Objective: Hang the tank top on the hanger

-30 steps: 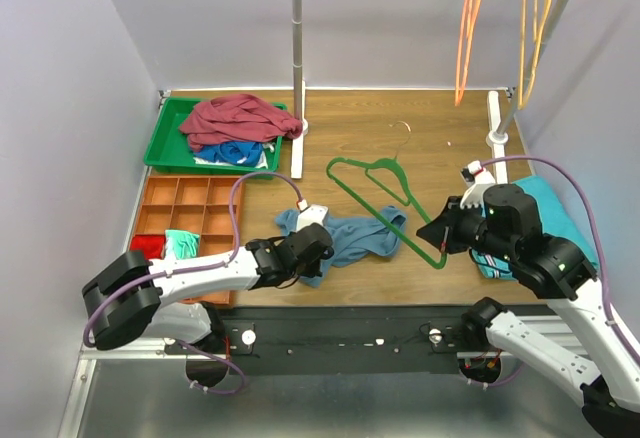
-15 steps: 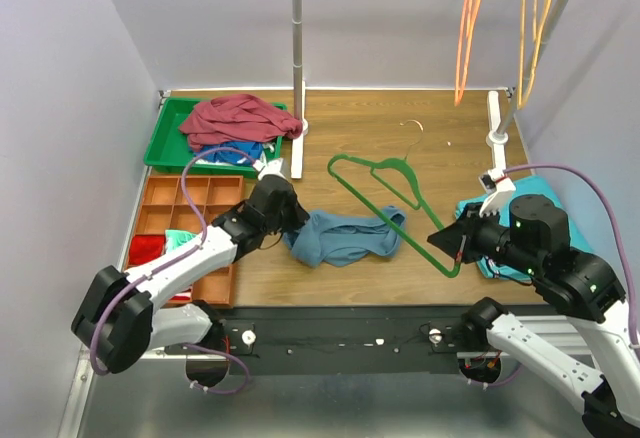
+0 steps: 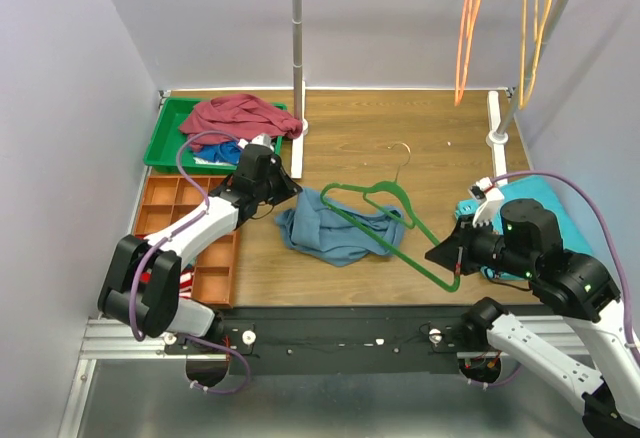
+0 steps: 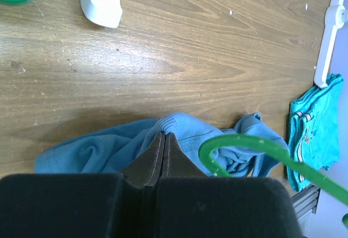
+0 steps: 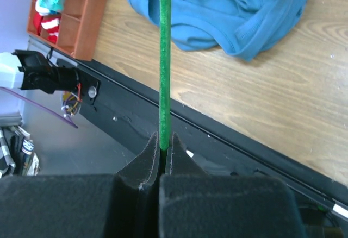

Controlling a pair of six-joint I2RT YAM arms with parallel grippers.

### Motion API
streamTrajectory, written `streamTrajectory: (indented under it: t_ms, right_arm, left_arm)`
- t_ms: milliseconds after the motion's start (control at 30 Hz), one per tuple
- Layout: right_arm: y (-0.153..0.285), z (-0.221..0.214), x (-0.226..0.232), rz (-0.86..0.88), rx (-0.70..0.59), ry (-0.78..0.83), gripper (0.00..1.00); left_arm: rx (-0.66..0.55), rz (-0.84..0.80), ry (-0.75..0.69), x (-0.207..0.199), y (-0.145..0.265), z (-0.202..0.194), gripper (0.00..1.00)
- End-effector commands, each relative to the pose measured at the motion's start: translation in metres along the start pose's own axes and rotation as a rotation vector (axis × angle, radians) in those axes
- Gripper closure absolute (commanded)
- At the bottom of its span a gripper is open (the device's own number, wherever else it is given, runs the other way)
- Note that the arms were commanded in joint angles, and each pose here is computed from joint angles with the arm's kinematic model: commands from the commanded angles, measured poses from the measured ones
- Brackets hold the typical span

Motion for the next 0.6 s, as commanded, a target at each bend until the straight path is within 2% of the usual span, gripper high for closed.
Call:
streamTrajectory:
  t_ms: [0,233,400,567]
  right_arm:
    - [0.006,-0.007,-0.002,-0.01,0.051,-0.008,0.99]
    - [0.0,-0.019,-0.007,-0.006,0.134,-0.016,0.99]
    - [-0.007,-0.026,-0.003,0.11,0.162,-0.03,0.99]
    - [-0.011,-0.027,-0.005,0.114,0.159,-0.041,0.99]
  left_arm:
    - [-0.002,-0.062,0.012,-0.008,-0.004,0.013,1.0]
    - [-0.014,-0.068,0.018,-0.01,-0.003,0.016,1.0]
    - [-0.018,-0.071,0.018,-0.01,-0.002,0.017,1.0]
    - [-0.027,-0.074,0.017,-0.012,0.001,0.019,1.0]
Point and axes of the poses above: each gripper's point midway between its finger pads, its own y axis back along the fingers, its own x axis along the line the jaws close on, z = x × y, the point moved 10 cm from there along y, back along the fingers, and after that the axes turned 1 degree about -y, right-handed, at the moved point
